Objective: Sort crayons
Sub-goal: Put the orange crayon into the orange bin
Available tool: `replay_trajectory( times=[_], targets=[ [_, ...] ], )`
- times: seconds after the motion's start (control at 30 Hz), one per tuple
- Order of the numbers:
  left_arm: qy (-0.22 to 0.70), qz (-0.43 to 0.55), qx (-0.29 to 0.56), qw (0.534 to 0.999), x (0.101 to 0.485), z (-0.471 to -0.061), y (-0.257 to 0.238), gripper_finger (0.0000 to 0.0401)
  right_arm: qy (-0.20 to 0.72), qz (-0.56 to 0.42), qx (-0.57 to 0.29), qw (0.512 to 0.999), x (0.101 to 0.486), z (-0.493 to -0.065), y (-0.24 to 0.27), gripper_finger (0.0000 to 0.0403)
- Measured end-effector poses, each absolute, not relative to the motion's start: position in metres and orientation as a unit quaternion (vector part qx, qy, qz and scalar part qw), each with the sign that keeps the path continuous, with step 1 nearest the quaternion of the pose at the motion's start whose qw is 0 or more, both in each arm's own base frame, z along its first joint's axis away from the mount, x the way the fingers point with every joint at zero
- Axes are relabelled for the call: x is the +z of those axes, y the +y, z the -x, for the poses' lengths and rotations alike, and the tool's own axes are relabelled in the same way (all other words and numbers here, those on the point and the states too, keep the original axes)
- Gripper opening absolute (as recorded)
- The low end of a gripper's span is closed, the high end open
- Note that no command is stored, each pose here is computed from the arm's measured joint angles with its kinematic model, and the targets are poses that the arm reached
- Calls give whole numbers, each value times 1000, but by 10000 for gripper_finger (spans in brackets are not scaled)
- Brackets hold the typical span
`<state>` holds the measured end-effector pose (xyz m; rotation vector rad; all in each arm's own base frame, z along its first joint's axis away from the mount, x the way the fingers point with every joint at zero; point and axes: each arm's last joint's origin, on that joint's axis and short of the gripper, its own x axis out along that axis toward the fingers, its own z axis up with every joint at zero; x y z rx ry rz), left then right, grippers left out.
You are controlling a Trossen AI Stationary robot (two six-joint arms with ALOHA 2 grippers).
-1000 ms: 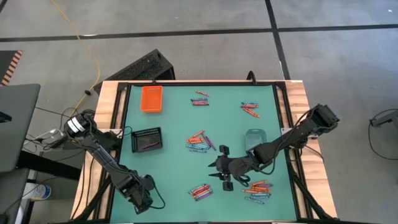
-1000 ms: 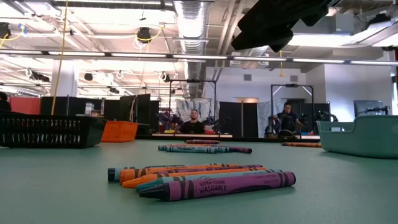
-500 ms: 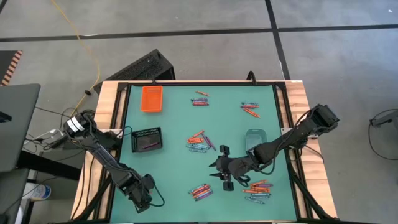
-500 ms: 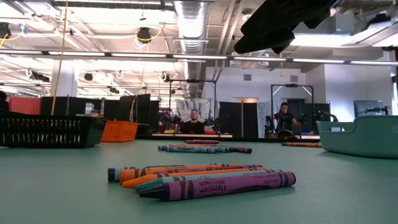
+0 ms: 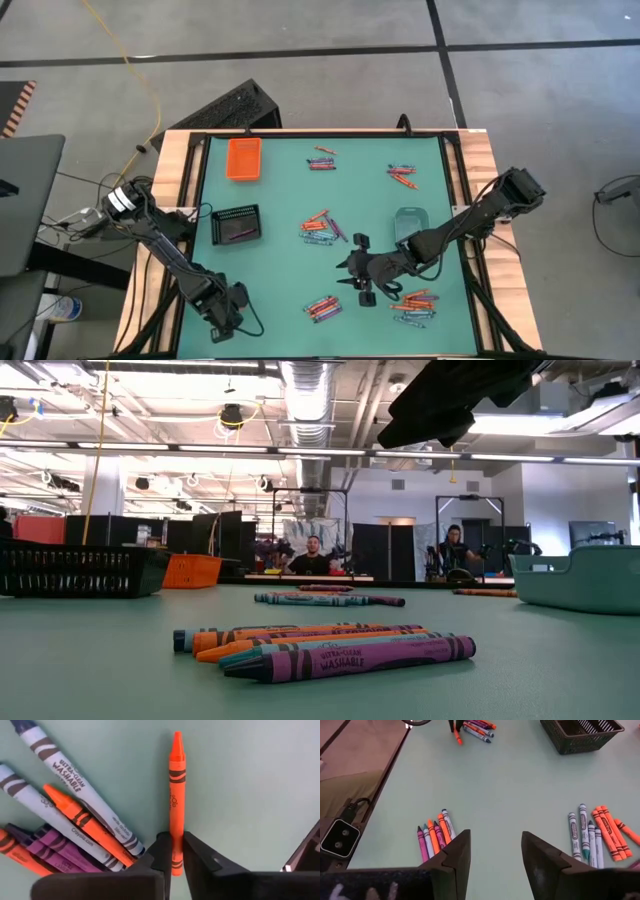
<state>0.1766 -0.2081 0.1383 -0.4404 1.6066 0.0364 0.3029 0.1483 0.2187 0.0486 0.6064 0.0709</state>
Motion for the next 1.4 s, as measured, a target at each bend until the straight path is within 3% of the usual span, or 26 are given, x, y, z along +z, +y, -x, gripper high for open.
replay_trajectory(
  times=[0.33,0.53,0.63,0.83,1.03,1.2,1.4],
  targets=[
    [689,121,-44,713,155,-192,-212,13,311,-18,33,950,217,-301,148,168],
    [624,17,-117,773,193,-218,-206,13,316,-16,32,948,216,-301,147,168],
    [562,-48,-108,819,226,-236,-185,13,321,-14,30,946,215,-300,146,168],
    [472,-102,-20,875,281,-253,-105,13,325,-12,27,945,214,-301,145,168],
    [453,-41,166,875,303,-233,7,13,339,23,34,940,212,-299,143,168],
    [450,70,288,842,298,-202,87,13,340,60,36,938,211,-302,136,168],
    [444,227,386,776,265,-166,158,13,341,74,15,937,211,-309,118,168]
  ],
)
